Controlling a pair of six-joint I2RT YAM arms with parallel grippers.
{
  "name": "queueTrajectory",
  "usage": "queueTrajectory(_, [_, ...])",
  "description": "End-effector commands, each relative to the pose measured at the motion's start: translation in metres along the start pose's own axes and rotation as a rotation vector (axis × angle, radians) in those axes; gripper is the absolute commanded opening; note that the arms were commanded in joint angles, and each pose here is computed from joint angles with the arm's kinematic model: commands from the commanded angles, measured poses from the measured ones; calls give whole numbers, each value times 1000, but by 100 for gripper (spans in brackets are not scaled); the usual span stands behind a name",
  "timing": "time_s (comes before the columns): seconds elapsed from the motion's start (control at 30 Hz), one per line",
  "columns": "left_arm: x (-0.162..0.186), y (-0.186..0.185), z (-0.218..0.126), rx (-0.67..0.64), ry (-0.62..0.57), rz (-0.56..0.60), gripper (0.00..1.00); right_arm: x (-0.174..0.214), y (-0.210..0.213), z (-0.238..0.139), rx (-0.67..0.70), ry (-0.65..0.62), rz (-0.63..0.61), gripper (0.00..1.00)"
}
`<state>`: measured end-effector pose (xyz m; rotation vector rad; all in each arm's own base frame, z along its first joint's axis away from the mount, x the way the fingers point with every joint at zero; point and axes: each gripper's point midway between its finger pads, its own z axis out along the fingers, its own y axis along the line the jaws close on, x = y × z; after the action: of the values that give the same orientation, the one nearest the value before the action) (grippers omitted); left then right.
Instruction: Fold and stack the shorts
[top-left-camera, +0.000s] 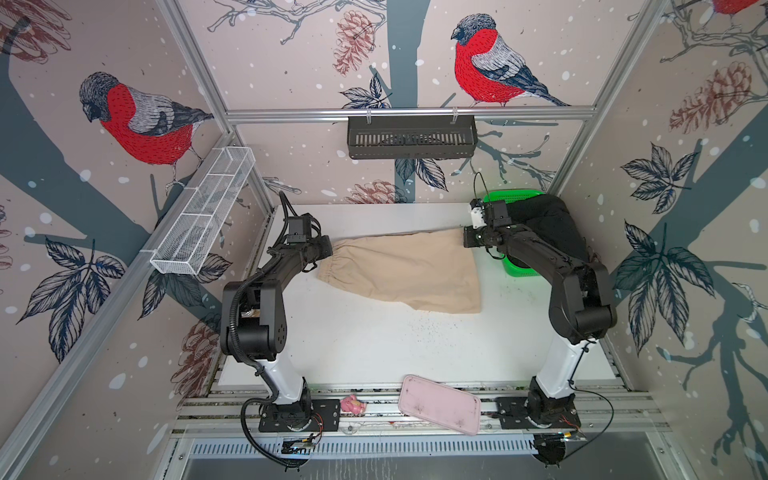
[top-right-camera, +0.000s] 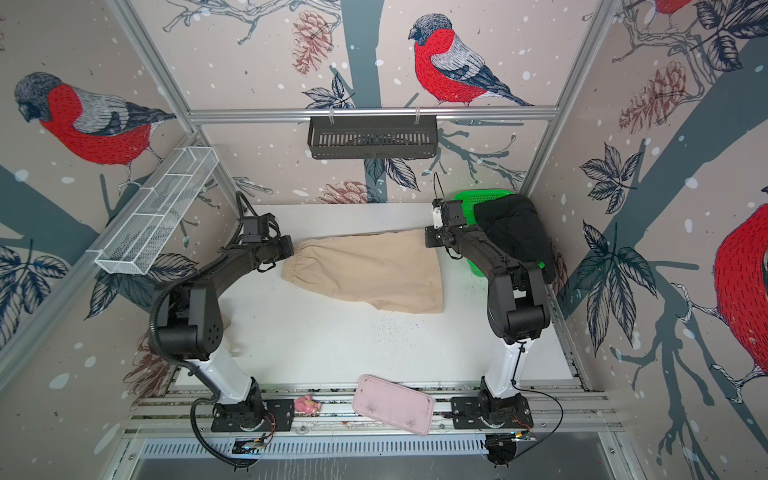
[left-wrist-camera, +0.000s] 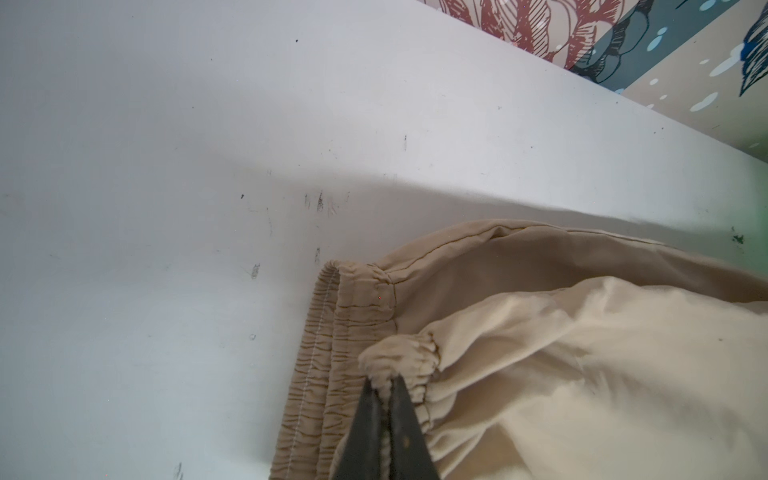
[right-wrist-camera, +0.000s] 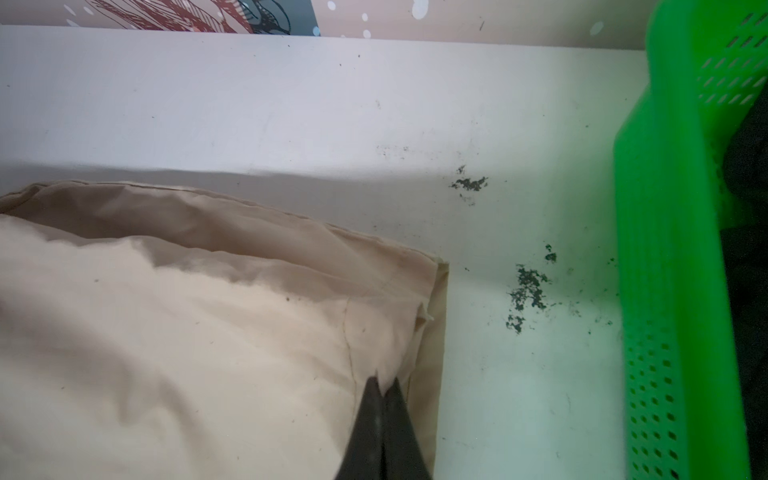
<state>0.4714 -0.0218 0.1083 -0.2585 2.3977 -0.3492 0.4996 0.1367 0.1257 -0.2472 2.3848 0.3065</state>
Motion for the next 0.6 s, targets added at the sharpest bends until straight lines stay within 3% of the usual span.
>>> queueTrajectory(0.0, [-14, 5, 5, -21, -60, 3, 0, -9, -6, 9, -10, -35, -10, 2])
queueTrajectory(0.17, [-12, 10, 15, -29, -62, 10, 0, -2, -15, 31, -27, -19, 2, 5])
queueTrajectory(0.3, [-9, 11, 24, -27, -53, 8, 0, -1, -16, 44, -38, -14, 3, 13])
queueTrajectory(0.4, [-8, 12, 29, -23, -48, 1, 0, -2, -15, 52, -52, -14, 3, 26])
queueTrajectory(0.43, [-8, 12, 30, -18, -46, -3, 5, -2, -15, 53, -55, -15, 3, 32])
queueTrajectory(0.47, [-8, 10, 31, -10, -44, -2, 19, -3, -15, 54, -57, -16, 4, 37])
queueTrajectory(0.57, [-13, 6, 29, 0, -45, -9, 70, -5, -14, 52, -60, -24, 4, 48])
